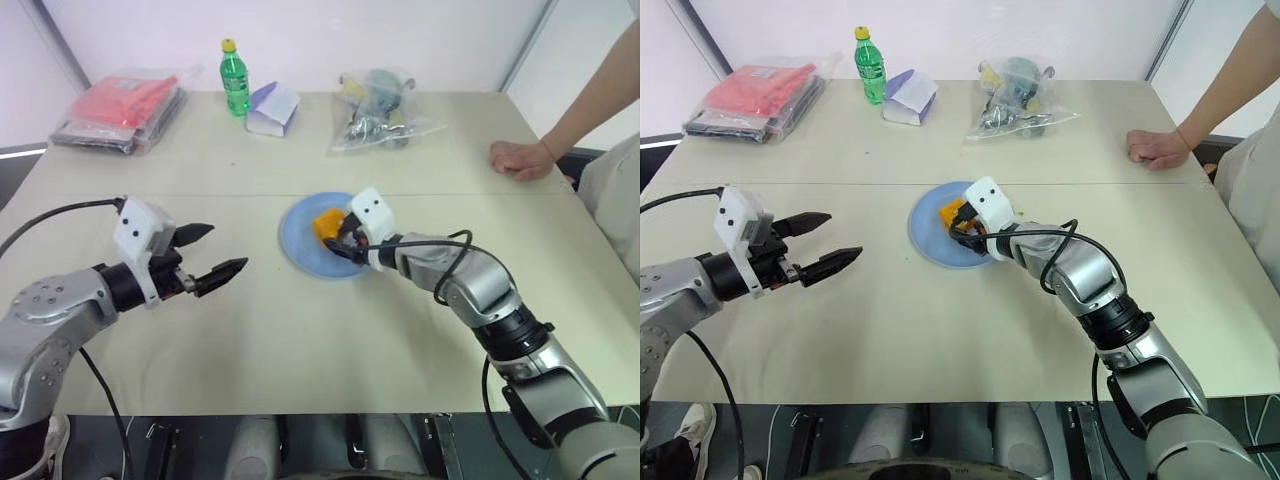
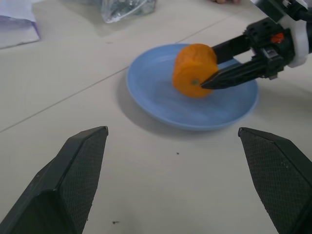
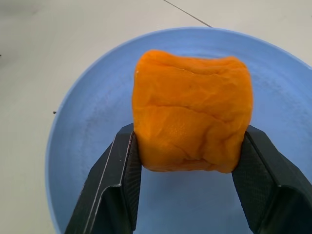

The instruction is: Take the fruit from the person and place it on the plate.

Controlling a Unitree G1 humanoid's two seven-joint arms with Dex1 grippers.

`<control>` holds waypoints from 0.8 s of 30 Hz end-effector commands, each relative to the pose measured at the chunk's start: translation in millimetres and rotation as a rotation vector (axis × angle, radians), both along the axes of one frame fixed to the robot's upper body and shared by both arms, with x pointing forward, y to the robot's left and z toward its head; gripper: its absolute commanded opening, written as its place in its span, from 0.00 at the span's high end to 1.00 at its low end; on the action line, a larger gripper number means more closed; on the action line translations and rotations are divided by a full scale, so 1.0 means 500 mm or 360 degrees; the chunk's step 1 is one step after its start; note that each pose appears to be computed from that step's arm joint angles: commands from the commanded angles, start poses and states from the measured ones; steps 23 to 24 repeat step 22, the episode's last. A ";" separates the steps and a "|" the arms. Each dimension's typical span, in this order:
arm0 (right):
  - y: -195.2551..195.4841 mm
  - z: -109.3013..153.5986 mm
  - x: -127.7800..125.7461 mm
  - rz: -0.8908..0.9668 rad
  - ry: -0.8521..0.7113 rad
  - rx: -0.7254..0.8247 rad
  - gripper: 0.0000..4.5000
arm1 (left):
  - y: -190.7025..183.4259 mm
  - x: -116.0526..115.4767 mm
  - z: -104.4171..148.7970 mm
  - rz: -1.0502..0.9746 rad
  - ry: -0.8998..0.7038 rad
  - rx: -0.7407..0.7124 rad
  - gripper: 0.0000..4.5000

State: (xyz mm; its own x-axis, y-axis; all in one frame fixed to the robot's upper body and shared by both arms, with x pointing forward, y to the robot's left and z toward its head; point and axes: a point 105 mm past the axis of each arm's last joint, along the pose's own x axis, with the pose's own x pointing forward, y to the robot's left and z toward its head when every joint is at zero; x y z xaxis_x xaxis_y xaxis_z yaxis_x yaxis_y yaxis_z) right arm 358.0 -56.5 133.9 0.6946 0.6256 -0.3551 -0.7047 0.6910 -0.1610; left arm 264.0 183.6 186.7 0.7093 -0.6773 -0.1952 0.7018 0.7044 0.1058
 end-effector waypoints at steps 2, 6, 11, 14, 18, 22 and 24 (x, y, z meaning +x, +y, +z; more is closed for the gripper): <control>0.000 0.028 0.000 0.0015 -0.0094 0.0030 0.05 | -0.008 -0.014 0.017 -0.0052 -0.0048 0.0033 0.00; -0.004 0.032 -0.007 0.0040 -0.0085 0.0026 0.01 | -0.008 -0.011 0.018 -0.0063 -0.0047 0.0035 0.00; -0.092 0.096 -0.034 0.0070 -0.0160 0.0053 0.01 | -0.006 -0.002 0.021 -0.0074 -0.0053 0.0044 0.00; -0.148 0.126 -0.086 0.0206 -0.0220 0.0005 0.01 | -0.010 0.003 0.019 -0.0083 -0.0055 0.0028 0.00; -0.199 0.141 -0.136 0.0265 -0.0200 -0.0031 0.01 | -0.018 0.010 0.020 -0.0081 -0.0088 -0.0005 0.00; -0.226 0.150 -0.140 0.0202 -0.0222 -0.0026 0.01 | -0.023 0.019 0.026 -0.0071 -0.0119 -0.0044 0.00; -0.226 0.150 -0.140 0.0202 -0.0222 -0.0026 0.01 | -0.023 0.019 0.026 -0.0071 -0.0119 -0.0044 0.00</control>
